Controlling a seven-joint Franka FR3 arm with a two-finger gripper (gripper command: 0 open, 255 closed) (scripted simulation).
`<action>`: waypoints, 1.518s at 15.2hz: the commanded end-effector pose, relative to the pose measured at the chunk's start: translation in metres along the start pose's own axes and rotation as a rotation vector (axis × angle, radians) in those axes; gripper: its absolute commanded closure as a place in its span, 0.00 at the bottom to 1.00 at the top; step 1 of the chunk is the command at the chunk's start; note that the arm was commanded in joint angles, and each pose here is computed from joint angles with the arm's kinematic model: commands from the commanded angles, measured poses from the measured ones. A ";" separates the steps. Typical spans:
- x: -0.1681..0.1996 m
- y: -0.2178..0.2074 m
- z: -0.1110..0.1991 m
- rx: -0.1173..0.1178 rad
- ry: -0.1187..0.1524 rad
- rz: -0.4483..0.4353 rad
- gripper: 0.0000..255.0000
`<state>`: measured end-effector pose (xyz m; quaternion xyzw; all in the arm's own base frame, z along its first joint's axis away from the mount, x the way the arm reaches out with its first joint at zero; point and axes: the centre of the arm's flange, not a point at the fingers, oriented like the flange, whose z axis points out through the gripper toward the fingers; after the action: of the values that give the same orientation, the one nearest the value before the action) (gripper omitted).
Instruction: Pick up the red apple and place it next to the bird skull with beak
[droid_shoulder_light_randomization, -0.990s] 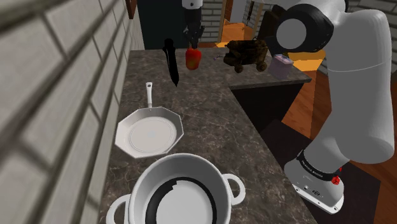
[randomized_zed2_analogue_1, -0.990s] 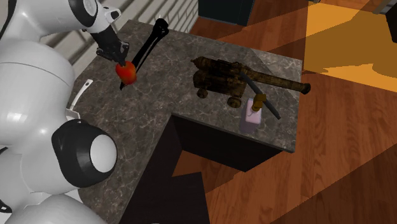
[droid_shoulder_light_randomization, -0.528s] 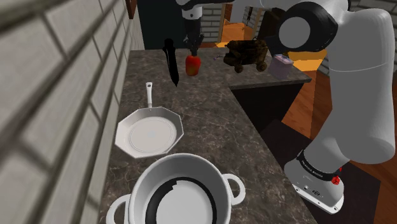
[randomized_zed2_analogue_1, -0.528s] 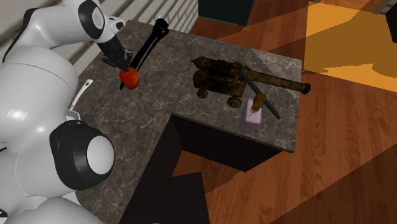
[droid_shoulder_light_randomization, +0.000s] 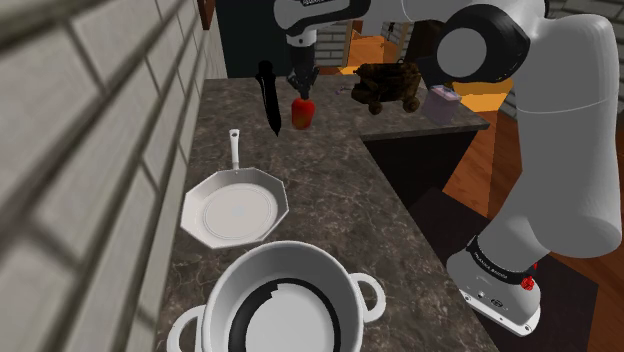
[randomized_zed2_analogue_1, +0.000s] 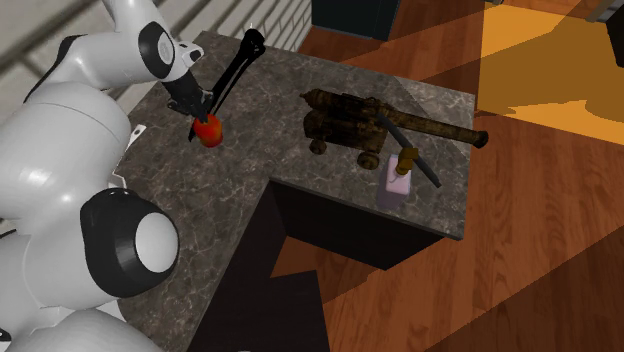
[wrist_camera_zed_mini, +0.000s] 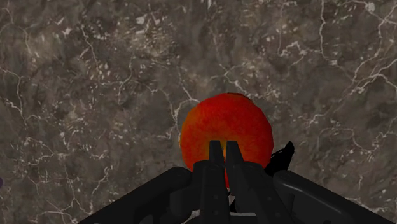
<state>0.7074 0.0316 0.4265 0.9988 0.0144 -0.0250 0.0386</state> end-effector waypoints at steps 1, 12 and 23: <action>-0.001 -0.001 0.010 0.000 0.001 0.000 1.00; 0.000 -0.001 0.017 0.000 0.001 0.000 0.00; 0.000 -0.001 -0.033 0.000 0.001 0.000 0.00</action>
<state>0.7089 0.0353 0.4584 0.9989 0.0145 -0.0243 0.0386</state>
